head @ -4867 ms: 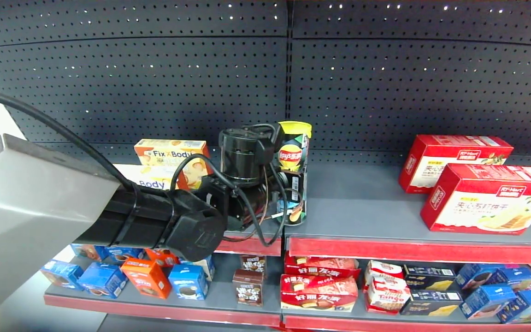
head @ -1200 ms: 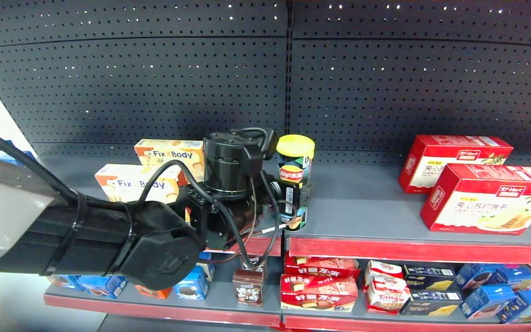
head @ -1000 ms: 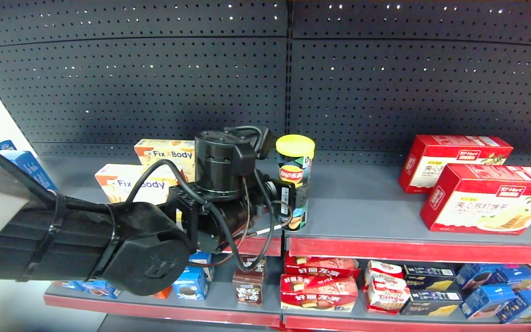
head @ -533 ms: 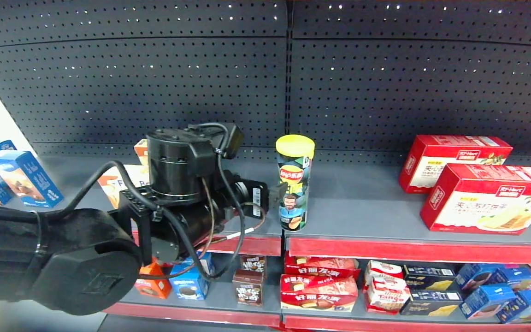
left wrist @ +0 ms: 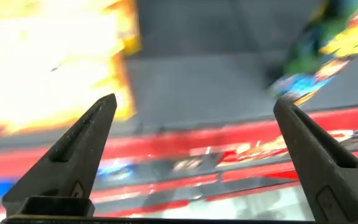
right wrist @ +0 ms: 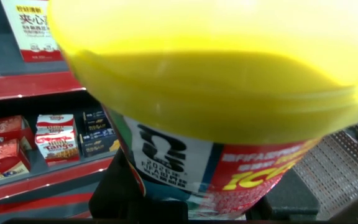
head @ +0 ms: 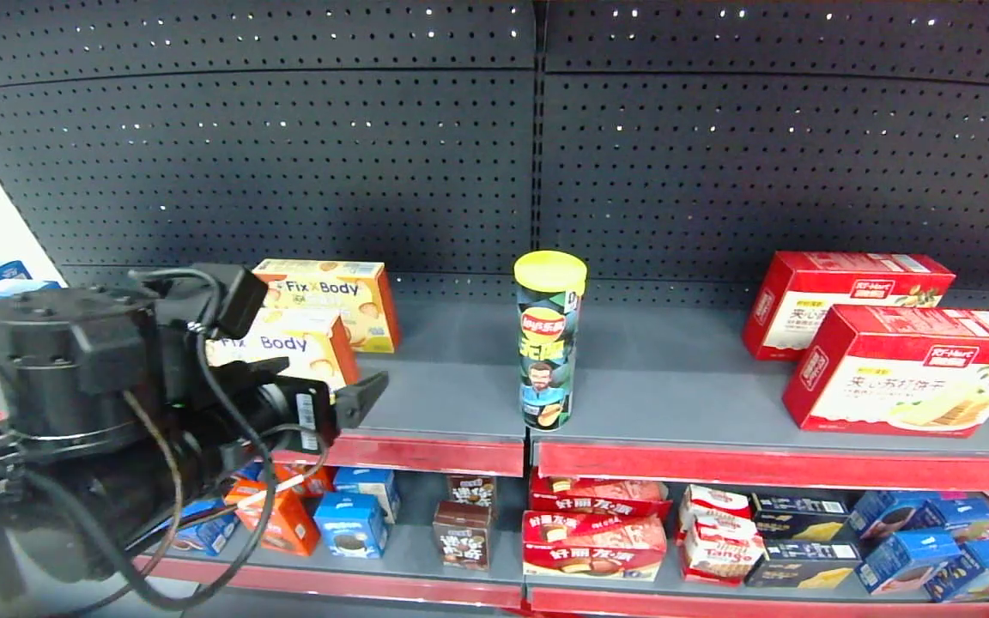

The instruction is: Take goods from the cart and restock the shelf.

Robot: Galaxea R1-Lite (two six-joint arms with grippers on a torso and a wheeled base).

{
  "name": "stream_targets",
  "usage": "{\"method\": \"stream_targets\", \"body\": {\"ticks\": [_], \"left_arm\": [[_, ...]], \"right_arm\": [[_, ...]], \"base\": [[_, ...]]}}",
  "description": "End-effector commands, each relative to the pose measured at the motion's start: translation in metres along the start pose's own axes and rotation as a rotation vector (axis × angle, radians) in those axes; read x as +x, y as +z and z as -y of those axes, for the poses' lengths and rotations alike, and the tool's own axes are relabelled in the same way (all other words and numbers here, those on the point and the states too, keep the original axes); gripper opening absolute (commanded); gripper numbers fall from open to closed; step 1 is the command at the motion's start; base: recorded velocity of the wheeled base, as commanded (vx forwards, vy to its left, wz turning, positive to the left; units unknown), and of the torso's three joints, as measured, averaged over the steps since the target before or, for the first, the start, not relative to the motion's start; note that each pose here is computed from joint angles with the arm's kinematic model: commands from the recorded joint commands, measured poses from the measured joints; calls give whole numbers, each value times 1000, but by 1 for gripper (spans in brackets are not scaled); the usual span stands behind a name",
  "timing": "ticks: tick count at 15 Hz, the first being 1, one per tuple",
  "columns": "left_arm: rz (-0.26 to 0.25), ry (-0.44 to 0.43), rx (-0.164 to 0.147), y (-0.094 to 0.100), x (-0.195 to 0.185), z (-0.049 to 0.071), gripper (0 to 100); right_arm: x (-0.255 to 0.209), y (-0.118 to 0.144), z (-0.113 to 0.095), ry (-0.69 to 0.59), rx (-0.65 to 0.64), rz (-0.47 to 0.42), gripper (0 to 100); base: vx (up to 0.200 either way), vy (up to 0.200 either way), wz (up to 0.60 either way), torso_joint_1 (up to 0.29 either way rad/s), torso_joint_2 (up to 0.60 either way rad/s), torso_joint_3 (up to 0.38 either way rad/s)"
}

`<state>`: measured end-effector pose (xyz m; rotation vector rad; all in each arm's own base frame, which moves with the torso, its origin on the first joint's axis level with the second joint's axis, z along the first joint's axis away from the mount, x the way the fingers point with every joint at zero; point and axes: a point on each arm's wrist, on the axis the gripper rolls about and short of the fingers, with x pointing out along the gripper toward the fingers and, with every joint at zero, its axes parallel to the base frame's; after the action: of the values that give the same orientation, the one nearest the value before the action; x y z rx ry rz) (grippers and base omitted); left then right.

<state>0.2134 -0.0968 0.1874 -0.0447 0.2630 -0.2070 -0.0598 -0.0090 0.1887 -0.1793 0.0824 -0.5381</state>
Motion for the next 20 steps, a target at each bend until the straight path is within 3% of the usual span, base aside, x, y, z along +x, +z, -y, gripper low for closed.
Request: {"method": "stream_targets", "body": {"ticks": [1,3,6,8,14,17,20], "left_arm": [[62,107,1,-3,-41,-33,100],[86,173,15,-6,-56,-46,100],[109,301,9,-8,-69,-68,100],[124,330,-1,-10,-78,-74,100],[94,378,8,-31,-95,-81,100],[88,385,2,-33,-96,-85,100],[83,389,35,-35,-99,-88,100]], "right_arm": [[9,8,-3,25,-9,-14,0],[18,18,-5,41,-3,1,0],[40,44,-13,123,33,23,0],[54,65,-20,195,64,28,0],[73,109,-44,485,71,49,0],[81,118,-63,559,40,31,0],[74,114,-65,674,23,41,0]], "base": [[0,0,0,0,0,0],[0,0,0,0,0,0],[0,0,0,0,0,0],[0,0,0,0,0,0],[0,0,0,0,0,0],[0,0,0,0,0,0],[0,0,0,0,0,0]]}}
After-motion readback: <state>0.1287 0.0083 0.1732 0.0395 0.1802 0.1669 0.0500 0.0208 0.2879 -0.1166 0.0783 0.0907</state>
